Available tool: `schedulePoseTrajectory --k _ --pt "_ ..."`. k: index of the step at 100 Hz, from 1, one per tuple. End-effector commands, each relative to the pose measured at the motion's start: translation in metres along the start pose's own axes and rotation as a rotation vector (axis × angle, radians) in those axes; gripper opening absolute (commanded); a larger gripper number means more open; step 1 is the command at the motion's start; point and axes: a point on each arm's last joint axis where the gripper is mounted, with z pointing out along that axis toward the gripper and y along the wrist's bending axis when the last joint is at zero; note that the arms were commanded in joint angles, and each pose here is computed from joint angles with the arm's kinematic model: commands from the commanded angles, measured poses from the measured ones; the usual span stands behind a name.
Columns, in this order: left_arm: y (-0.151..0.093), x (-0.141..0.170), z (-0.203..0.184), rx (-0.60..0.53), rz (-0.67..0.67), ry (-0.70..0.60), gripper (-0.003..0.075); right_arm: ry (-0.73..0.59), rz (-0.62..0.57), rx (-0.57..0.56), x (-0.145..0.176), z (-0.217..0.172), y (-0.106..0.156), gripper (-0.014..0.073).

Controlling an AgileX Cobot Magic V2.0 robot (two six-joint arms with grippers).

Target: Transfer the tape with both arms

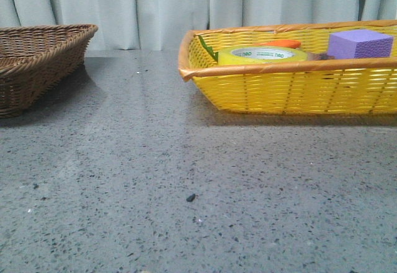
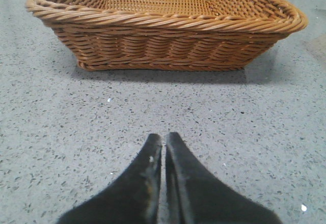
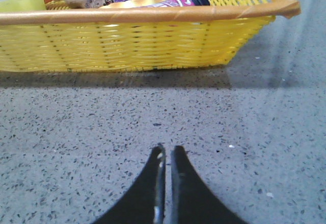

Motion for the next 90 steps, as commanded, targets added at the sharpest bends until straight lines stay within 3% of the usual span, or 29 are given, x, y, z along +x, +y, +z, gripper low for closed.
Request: schedulePoseTrajectory --k 1,90 --pt "-0.0001 -0.0014 -0.0009 0.006 -0.016 -0.064 -0.002 -0.024 -0.027 0.011 0.0038 0.0008 -0.0008 -0.0066" --pt "-0.0003 -0.0037 -0.0011 0.008 -0.016 -0.09 -0.002 -0.024 -0.027 0.011 0.0038 0.0008 -0.0008 -0.0066"
